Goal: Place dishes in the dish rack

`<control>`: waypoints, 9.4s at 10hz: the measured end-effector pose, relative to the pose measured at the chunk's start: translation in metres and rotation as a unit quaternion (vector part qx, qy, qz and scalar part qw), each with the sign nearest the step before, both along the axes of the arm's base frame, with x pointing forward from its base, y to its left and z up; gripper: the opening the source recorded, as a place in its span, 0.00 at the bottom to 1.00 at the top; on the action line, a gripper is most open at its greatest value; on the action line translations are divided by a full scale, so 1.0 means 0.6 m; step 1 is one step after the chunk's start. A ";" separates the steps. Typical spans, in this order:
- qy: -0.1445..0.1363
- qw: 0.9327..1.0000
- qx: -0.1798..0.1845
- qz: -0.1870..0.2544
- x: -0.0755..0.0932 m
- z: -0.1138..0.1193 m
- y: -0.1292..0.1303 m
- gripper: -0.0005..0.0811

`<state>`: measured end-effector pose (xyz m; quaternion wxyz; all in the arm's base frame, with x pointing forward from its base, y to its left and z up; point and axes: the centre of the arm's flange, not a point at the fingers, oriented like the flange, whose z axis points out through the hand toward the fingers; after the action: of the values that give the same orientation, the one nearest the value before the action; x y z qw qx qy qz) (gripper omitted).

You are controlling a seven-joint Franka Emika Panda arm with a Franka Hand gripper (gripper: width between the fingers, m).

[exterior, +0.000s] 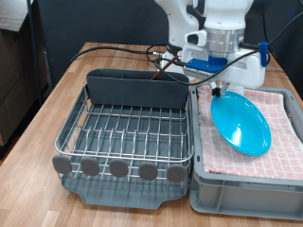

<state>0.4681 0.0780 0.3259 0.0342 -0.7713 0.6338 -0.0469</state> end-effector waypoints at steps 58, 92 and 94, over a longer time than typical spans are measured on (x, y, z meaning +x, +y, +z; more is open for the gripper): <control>0.087 0.879 -0.387 0.266 0.045 0.010 -0.419 0.03; 0.088 0.918 -0.113 0.371 0.081 0.201 -0.162 0.99; 0.087 0.920 -0.122 0.364 0.081 0.202 -0.152 0.99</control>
<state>0.5166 -0.0130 0.4472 -0.1004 -0.9479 0.2996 -0.0412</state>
